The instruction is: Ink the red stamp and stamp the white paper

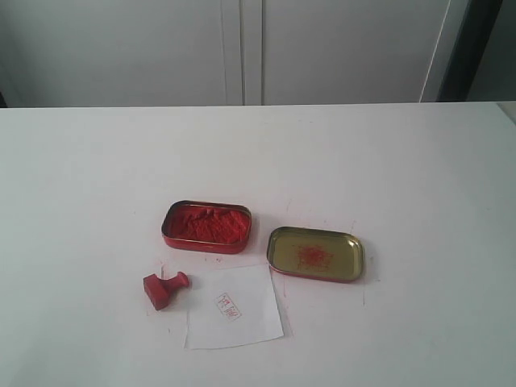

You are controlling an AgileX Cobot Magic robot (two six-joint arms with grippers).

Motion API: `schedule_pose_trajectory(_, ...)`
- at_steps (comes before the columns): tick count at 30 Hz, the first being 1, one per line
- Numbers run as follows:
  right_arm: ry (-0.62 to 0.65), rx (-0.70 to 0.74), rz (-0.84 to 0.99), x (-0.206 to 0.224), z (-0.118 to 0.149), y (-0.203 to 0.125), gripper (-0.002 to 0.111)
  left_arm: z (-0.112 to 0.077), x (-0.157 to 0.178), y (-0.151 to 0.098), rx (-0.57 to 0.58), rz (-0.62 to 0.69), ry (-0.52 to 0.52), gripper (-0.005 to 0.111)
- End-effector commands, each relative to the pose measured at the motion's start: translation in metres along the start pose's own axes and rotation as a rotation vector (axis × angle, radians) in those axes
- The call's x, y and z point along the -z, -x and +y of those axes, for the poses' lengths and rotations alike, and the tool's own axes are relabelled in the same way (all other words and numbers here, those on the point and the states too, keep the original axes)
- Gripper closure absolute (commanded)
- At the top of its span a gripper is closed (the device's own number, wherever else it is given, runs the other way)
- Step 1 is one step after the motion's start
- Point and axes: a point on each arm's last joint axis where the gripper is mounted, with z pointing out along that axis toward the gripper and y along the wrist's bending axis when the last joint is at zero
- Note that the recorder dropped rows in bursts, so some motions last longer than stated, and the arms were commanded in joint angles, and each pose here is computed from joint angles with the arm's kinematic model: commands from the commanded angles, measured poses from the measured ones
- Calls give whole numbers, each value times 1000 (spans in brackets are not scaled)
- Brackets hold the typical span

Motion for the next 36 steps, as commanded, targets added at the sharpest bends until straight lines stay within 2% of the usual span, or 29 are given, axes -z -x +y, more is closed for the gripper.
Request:
schedule_pose_trajectory(1, -70, 6, -5, 2, -4, -14, 108, 0, 0, 0, 0, -5, 0, 107)
schedule_pose_trajectory(8, -97, 7, 0, 5, -7, -33, 108, 0, 0, 0, 0, -5, 0, 107)
schedule_pose_trajectory(17, -107, 3, 115, -2, -10, -65, 108, 0, 0, 0, 0, -5, 0, 107)
schedule_pose_trajectory(28, -106, 6, 100, 1, -10, -65, 108, 0, 0, 0, 0, -5, 0, 107)
schedule_pose_trajectory(31, -101, 98, 105, 1, -10, -65, 108, 0, 0, 0, 0, -5, 0, 107)
schedule_pose_trajectory(36, -101, 105, 110, 1, -10, -66, 108, 0, 0, 0, 0, -5, 0, 107)
